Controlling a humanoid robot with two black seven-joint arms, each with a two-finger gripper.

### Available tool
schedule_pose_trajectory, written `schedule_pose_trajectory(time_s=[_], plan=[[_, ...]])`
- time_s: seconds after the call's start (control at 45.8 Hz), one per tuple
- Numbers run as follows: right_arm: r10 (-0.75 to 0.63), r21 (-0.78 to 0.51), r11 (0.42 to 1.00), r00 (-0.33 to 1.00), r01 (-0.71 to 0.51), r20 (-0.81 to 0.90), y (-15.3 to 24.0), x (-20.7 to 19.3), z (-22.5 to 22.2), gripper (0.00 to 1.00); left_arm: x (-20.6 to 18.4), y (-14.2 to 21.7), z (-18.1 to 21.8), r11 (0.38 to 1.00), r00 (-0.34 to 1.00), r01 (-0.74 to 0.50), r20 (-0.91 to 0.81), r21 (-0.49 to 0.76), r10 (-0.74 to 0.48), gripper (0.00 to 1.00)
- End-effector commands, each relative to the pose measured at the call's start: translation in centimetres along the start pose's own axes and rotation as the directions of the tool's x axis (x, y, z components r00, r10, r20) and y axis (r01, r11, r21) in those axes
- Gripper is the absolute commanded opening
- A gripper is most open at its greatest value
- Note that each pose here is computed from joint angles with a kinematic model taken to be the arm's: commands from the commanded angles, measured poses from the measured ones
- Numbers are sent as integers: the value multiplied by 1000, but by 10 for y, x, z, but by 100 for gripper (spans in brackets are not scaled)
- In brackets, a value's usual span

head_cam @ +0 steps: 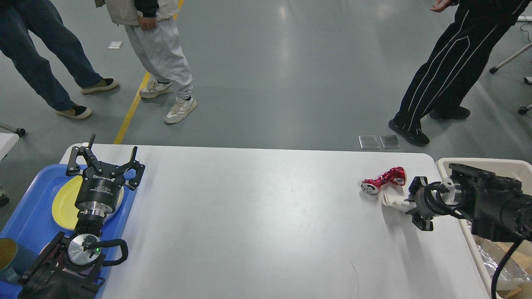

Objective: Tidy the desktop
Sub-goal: 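Lift the paper cup and drop it into the white bin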

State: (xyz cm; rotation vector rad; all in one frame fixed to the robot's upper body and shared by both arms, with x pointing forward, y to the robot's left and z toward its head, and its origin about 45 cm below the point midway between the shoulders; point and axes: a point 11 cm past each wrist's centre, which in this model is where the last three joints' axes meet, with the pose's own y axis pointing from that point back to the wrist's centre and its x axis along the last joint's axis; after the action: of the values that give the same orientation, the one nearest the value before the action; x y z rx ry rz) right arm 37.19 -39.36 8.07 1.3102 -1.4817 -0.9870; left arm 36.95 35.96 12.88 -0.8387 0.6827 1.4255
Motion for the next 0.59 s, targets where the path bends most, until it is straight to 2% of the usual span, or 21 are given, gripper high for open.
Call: schedule_pose_trajectory(time_s=[0.0, 0.087, 0.262, 0.415, 0.568], plan=[[9, -97, 995, 997, -16, -73, 15, 1, -2, 0, 0, 0, 0, 1000, 1000, 0, 0, 0, 0, 97], [7, -153, 988, 991, -28, -132, 33, 4, -5, 0, 0, 0, 0, 1000, 1000, 0, 0, 0, 0, 97], [-7, -175, 983, 937, -58, -348, 75, 6, -22, 0, 0, 0, 0, 1000, 1000, 0, 0, 0, 0, 97], [-109, -240, 970, 813, -40, -572, 117, -3, -29, 0, 0, 0, 0, 1000, 1000, 0, 0, 0, 0, 97], [-199, -277, 961, 643, -22, -740, 178, -14, -42, 0, 0, 0, 0, 1000, 1000, 0, 0, 0, 0, 97]])
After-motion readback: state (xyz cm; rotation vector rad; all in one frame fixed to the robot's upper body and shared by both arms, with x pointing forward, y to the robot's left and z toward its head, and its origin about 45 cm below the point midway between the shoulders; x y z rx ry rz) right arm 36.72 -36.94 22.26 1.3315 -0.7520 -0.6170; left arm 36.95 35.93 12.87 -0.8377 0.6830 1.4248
